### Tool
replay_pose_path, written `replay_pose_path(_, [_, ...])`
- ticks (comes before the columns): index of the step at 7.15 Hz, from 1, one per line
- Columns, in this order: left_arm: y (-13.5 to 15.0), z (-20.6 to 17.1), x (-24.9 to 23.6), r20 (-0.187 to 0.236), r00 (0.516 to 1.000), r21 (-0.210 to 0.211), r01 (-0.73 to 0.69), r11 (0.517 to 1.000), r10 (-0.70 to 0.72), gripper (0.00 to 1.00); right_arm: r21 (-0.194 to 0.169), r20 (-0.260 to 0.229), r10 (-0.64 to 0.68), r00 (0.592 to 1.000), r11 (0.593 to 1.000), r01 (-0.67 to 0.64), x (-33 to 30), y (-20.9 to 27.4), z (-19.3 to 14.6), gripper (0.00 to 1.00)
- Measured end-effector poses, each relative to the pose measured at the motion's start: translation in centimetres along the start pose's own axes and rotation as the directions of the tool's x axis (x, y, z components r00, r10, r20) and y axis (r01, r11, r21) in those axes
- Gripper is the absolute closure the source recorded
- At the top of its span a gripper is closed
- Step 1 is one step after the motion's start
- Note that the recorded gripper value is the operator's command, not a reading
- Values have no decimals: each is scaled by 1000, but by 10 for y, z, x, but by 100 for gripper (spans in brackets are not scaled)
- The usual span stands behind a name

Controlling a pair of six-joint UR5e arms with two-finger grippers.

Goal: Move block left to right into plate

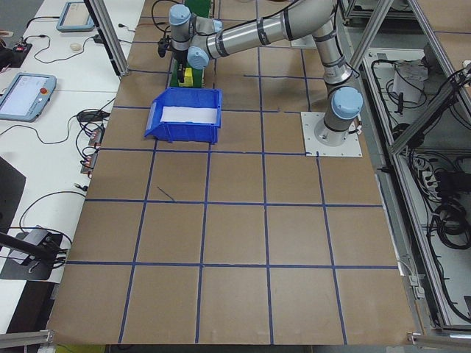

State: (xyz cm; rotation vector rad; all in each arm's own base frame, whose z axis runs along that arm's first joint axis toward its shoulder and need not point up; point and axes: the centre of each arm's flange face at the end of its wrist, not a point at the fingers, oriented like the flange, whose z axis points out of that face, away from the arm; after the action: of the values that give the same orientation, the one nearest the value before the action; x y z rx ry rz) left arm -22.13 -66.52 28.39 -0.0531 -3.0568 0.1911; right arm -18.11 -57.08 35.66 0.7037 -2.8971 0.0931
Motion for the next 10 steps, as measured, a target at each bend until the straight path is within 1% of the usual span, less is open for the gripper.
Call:
replay_pose_path(1, [4,-28,1,3,1000,20,0,1000,0,0,-37,18,-8,1000,999,9,41,64,18,65])
replay_pose_path(2, [16,-68,1,6,1000,30,1,1000,-1,0,-61,43,5,999,998,-2,69,121,40,65])
replay_pose_path(3, [34,-109,-3,11,1000,23,7,1000,-7,0,-71,52,13,999,997,-10,90,165,66,55])
replay_pose_path(4, [52,-145,-15,17,1000,7,25,1000,-25,0,-78,59,18,998,997,-14,108,198,100,6])
replay_pose_path(5, [70,-178,-33,22,998,-13,55,998,-55,0,-80,77,28,997,997,-22,119,223,130,0])
replay_pose_path(6, [91,-210,-48,28,997,-37,78,996,-77,0,-71,93,40,995,997,-33,125,237,147,0])
replay_pose_path(7, [115,-240,-59,41,996,-62,79,995,-76,0,-65,97,54,994,997,-47,127,243,152,0])
replay_pose_path(8, [135,-262,-66,61,996,-75,67,995,-62,0,-63,88,87,992,995,-82,129,245,148,0])
replay_pose_path(9, [147,-273,-70,78,995,-84,62,995,-55,0,-59,67,149,987,988,-145,130,242,131,1])
replay_pose_path(10, [154,-274,-74,89,995,-97,63,993,-55,0,-49,54,210,976,977,-208,121,223,104,5])
